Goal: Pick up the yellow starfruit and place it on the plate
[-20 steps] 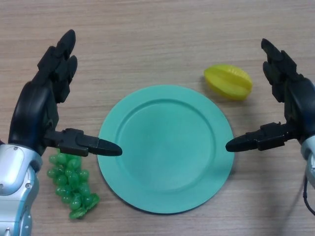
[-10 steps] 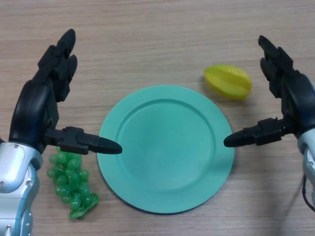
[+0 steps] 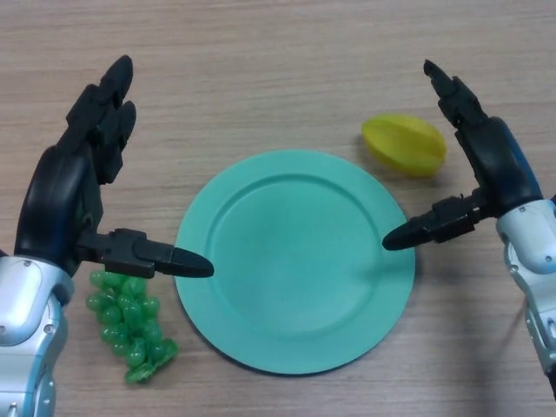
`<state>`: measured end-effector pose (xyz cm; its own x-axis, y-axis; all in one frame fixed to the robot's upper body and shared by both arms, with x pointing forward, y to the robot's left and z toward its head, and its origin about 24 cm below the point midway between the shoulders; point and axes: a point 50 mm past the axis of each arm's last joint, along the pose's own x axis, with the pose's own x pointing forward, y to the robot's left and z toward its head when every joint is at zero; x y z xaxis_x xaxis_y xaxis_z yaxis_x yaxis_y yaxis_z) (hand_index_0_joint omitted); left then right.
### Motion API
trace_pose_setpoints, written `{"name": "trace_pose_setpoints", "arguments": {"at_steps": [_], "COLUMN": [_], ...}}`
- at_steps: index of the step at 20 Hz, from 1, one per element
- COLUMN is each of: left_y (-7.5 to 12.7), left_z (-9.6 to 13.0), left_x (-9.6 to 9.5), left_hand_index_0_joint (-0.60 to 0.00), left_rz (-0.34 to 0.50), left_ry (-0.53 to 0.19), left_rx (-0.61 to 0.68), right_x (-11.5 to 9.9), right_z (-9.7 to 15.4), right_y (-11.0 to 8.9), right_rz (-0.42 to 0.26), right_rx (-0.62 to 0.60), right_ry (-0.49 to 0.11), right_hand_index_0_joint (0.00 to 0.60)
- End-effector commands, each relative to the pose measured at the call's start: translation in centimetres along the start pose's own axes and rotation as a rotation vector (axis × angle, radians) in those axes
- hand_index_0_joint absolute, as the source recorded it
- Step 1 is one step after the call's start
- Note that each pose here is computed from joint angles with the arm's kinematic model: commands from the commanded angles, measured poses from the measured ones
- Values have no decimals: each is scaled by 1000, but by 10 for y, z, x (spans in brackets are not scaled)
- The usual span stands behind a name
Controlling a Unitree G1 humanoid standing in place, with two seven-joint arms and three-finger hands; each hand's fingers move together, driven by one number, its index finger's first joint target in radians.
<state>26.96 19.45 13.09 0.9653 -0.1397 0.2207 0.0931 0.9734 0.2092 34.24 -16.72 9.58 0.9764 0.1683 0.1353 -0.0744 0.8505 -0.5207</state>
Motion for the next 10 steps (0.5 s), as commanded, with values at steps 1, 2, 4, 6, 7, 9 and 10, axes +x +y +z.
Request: {"name": "trace_pose_setpoints", "arguments": {"at_steps": [1, 2, 4, 6, 7, 9, 10], "left_y": [23, 24, 25, 26, 26, 26, 26], "left_z": [34, 34, 32, 32, 32, 31, 31], "left_x": [-3, -3, -2, -1, -1, 0, 0], "left_hand_index_0_joint": [0, 0, 0, 0, 0, 0, 0], "left_rz": [43, 42, 39, 47, 48, 47, 48], "left_ry": [-224, -222, -207, -212, -211, -206, -205], "left_rx": [87, 88, 86, 99, 98, 99, 101], "right_x": [13, 13, 17, 19, 21, 22, 22], "right_z": [40, 40, 40, 40, 39, 38, 38], "right_y": [-22, -22, -22, -22, -23, -22, -22], "right_rz": [-122, -124, -134, -126, -130, -125, -125], "right_rx": [-63, -70, -68, -62, -71, -73, -76], "right_ry": [-250, -251, -258, -250, -252, -244, -245], "right_hand_index_0_joint": [0, 0, 0, 0, 0, 0, 0]}}
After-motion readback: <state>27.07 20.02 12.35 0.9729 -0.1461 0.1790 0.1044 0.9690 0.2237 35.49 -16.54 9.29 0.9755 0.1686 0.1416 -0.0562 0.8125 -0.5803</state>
